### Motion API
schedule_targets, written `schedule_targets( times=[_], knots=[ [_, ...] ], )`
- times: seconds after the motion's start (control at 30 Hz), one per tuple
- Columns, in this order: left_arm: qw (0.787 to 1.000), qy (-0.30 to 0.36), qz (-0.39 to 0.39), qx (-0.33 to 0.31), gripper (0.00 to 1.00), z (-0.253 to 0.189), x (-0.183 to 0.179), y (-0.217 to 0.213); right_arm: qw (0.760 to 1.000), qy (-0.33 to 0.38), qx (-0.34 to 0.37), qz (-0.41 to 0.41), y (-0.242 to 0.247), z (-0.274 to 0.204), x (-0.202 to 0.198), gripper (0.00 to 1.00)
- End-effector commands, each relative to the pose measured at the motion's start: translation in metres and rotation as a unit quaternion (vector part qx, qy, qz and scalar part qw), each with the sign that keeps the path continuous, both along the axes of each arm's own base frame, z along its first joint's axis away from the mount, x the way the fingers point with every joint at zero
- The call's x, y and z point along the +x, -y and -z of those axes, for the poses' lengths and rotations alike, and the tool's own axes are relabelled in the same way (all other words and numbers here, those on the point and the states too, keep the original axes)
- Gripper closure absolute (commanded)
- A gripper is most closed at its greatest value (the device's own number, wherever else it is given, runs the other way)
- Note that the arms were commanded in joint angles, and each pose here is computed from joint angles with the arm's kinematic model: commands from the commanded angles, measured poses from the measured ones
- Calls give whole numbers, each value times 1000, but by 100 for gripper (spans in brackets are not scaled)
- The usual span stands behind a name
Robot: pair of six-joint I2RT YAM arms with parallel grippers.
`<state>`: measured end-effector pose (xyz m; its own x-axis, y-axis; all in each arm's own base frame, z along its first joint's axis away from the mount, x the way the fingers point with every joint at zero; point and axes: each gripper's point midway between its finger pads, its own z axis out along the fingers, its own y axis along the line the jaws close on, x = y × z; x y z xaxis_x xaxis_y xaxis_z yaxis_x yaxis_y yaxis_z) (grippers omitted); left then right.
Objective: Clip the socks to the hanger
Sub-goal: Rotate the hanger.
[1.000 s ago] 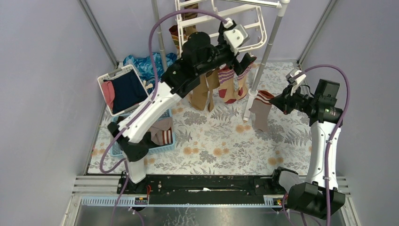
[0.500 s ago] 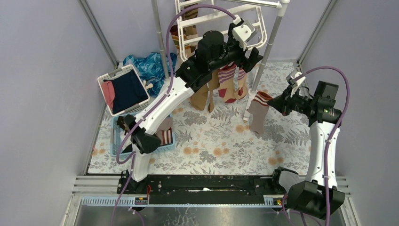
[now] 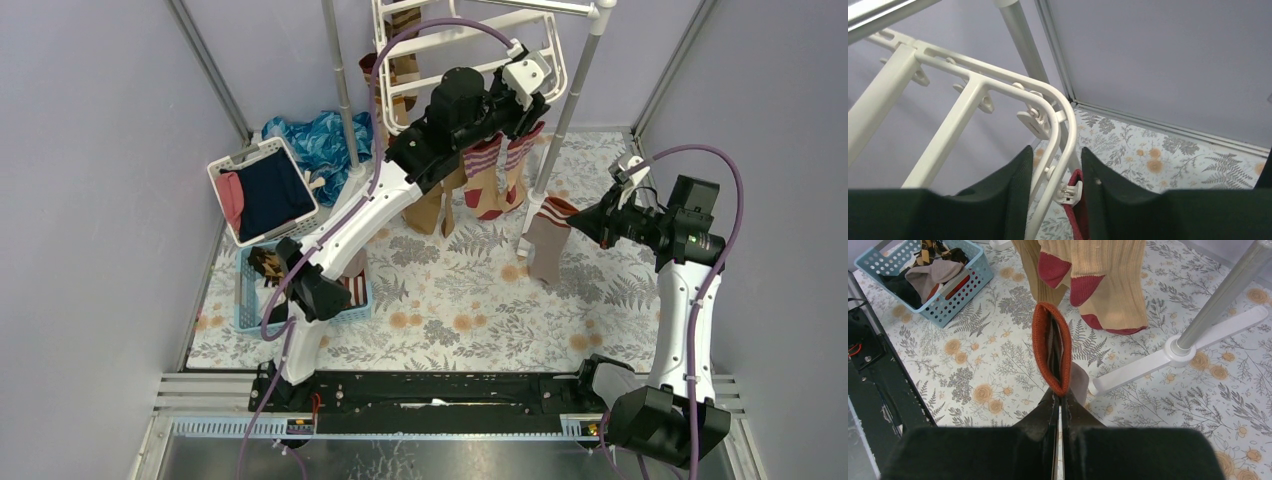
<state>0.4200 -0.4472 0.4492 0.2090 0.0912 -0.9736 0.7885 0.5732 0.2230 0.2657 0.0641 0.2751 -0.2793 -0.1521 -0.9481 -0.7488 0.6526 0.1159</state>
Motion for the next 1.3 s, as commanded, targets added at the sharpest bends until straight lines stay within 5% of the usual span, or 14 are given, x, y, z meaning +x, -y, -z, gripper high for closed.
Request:
schedule_targets(
  times=[0.0,0.13,0.47,0.73,0.93,1.07,1.27],
  knots=[
    [998,53,-30,0,62,-25,4,-19,1000,13,10,-11,-4,-8,-5,100],
    [996,67,-49,22,75,-26,-1,-36,1000,13,12,-14,-5,-8,-6,100],
    [992,80,-77,61,77,-19,-12,-69,1000,12,16,-18,-6,-8,-7,100],
    [998,49,-35,26,44,-39,-30,-110,999,16,21,-25,-9,-10,-9,100],
    [989,-55,-26,-132,3,-54,-51,-170,999,17,26,-31,-11,-11,-10,100],
    [966,-121,-45,-225,1,-40,-61,-211,999,17,27,-32,-11,-11,-11,100],
    [925,-143,-189,-297,6,1,-52,-283,998,19,36,-39,-14,-13,-13,100]
  ],
)
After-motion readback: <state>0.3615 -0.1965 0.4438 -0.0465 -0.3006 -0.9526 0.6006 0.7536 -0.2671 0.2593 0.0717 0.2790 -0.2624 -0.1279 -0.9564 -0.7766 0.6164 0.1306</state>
